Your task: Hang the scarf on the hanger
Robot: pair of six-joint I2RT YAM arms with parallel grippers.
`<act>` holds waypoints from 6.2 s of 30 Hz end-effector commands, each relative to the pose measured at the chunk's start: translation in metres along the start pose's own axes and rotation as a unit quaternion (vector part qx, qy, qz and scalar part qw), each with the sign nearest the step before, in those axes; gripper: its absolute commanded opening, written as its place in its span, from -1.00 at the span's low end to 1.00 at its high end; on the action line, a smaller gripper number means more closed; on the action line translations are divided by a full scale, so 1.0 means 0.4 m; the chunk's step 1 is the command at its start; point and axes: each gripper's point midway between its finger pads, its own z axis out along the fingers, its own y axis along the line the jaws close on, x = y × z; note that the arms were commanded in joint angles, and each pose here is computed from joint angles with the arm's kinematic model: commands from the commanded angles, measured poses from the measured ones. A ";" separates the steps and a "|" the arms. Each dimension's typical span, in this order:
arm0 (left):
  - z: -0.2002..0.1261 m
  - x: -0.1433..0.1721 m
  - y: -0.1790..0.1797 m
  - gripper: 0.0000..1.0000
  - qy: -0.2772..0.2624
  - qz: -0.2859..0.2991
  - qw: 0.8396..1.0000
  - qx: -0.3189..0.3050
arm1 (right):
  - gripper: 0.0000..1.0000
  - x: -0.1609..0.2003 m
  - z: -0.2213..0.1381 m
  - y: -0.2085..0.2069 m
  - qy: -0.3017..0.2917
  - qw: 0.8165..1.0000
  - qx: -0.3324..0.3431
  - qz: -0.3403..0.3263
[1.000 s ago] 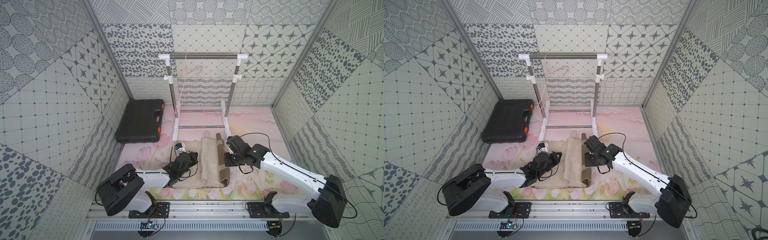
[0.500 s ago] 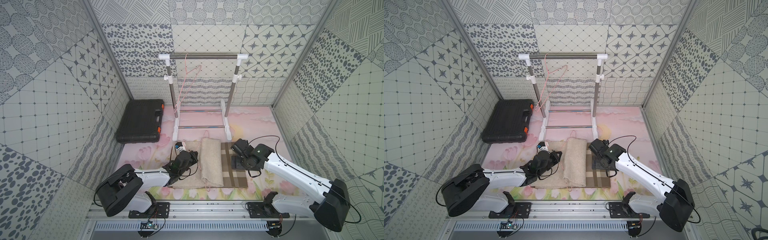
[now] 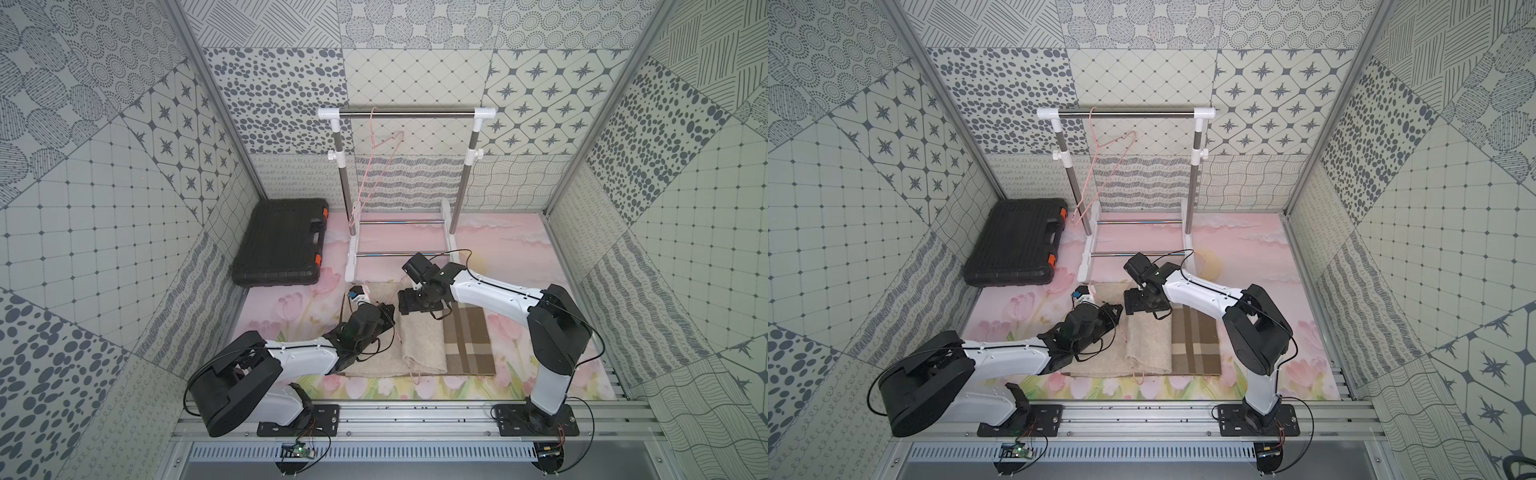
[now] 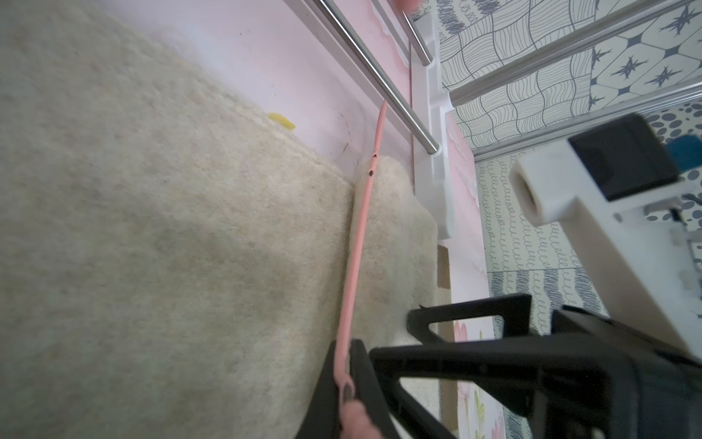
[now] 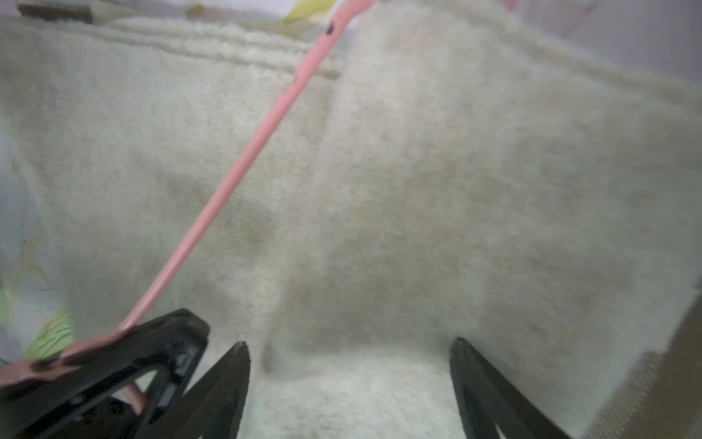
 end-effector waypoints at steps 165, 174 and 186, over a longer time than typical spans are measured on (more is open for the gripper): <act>-0.020 0.063 0.031 -0.10 0.259 0.041 0.962 -0.077 | -1.00 0.086 -0.170 -0.036 -0.120 0.952 -0.281 0.006; -0.026 0.013 -0.026 -0.39 0.221 0.060 0.971 -0.060 | -1.00 0.092 -0.170 -0.040 -0.119 0.952 -0.281 0.007; 0.023 0.071 0.008 -0.19 0.246 0.043 0.967 -0.055 | -1.00 0.086 -0.173 -0.046 -0.124 0.952 -0.281 0.009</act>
